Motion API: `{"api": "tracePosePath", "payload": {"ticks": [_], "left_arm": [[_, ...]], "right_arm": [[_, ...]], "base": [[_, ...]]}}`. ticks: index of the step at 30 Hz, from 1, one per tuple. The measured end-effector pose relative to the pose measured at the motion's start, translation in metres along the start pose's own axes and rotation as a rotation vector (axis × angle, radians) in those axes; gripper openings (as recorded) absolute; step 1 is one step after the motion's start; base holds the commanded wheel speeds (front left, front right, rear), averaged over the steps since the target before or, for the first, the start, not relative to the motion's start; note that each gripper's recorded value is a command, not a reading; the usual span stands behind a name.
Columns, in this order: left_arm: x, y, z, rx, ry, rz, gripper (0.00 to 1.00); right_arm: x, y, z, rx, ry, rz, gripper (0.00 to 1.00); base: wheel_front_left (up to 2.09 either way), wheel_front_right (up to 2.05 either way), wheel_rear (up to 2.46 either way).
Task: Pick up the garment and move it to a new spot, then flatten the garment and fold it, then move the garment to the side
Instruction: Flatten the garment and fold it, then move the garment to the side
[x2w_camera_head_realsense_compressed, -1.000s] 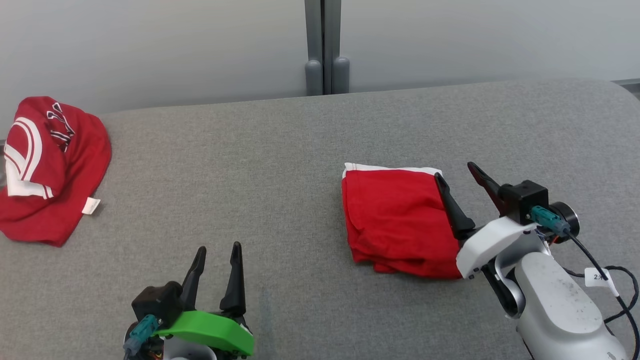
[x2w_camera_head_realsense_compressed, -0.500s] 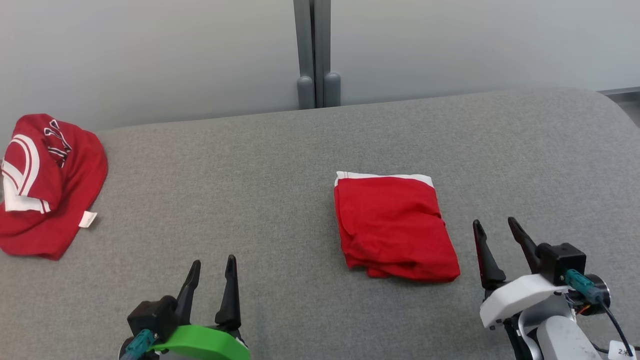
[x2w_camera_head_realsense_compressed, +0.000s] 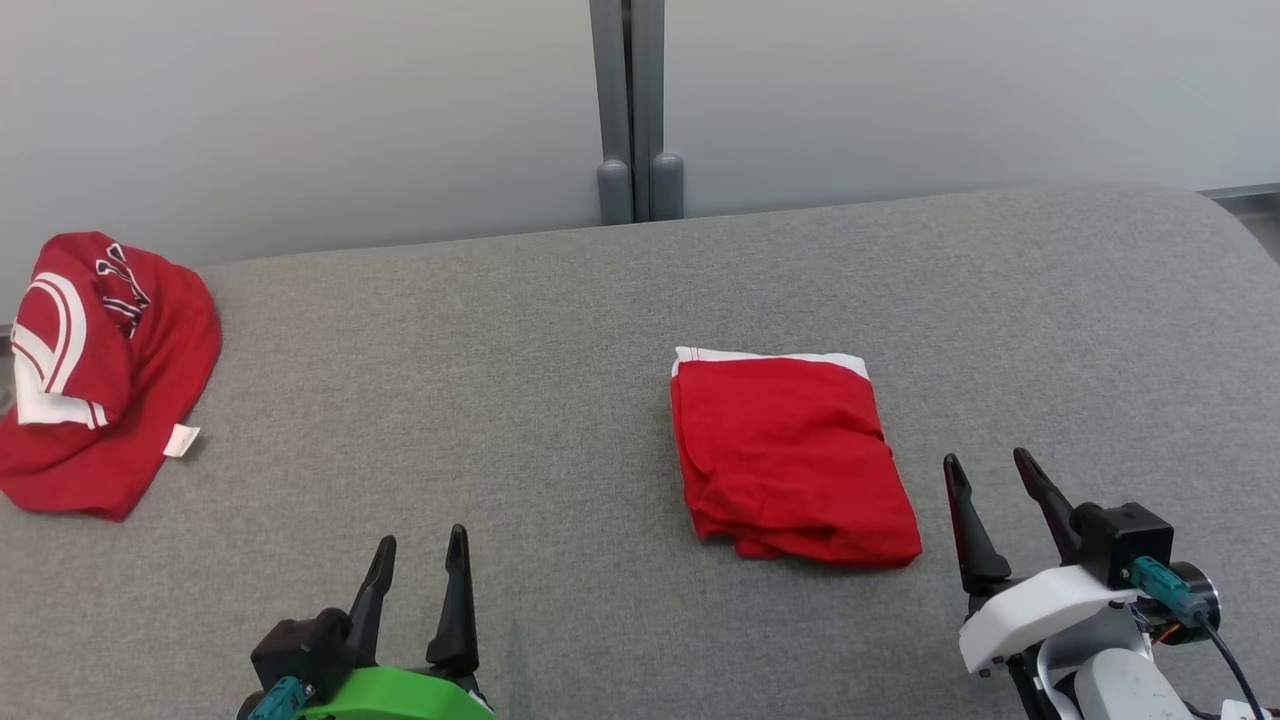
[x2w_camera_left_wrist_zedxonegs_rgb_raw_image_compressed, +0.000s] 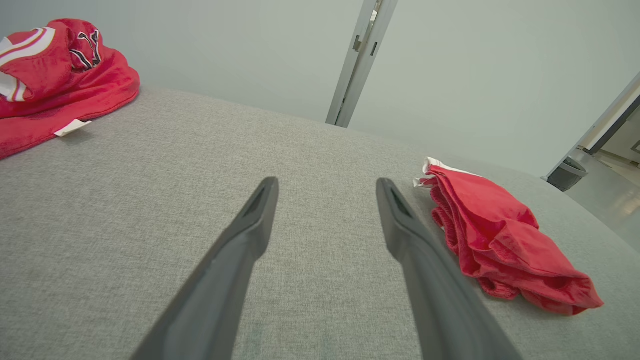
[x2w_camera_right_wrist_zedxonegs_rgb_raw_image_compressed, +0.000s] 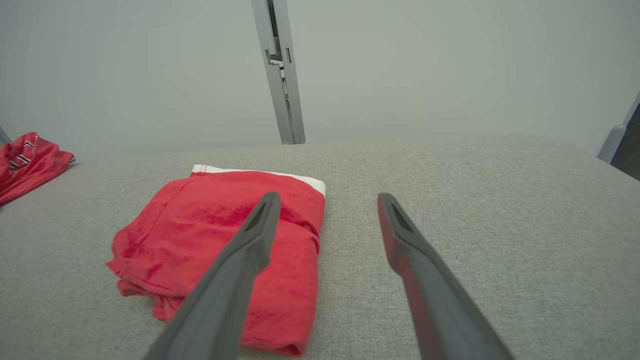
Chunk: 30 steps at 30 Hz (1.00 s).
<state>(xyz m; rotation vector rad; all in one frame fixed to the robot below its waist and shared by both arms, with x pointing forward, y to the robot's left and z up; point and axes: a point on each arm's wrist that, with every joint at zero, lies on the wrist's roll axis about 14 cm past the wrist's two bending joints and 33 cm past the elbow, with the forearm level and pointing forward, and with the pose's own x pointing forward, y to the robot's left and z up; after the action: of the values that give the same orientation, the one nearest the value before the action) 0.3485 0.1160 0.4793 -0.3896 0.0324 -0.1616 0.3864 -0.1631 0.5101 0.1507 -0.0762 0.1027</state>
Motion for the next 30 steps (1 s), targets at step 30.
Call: {"api": "tracePosePath", "payload": {"ticks": [30], "left_arm": [[0.011, 0.018, -0.006, -0.013, 0.021, 0.059, 1.0]], "right_arm": [[0.089, 0.009, 0.003, -0.189, 0.188, 0.085, 1.0]], "base": [[0.0, 0.0, 0.0]]}}
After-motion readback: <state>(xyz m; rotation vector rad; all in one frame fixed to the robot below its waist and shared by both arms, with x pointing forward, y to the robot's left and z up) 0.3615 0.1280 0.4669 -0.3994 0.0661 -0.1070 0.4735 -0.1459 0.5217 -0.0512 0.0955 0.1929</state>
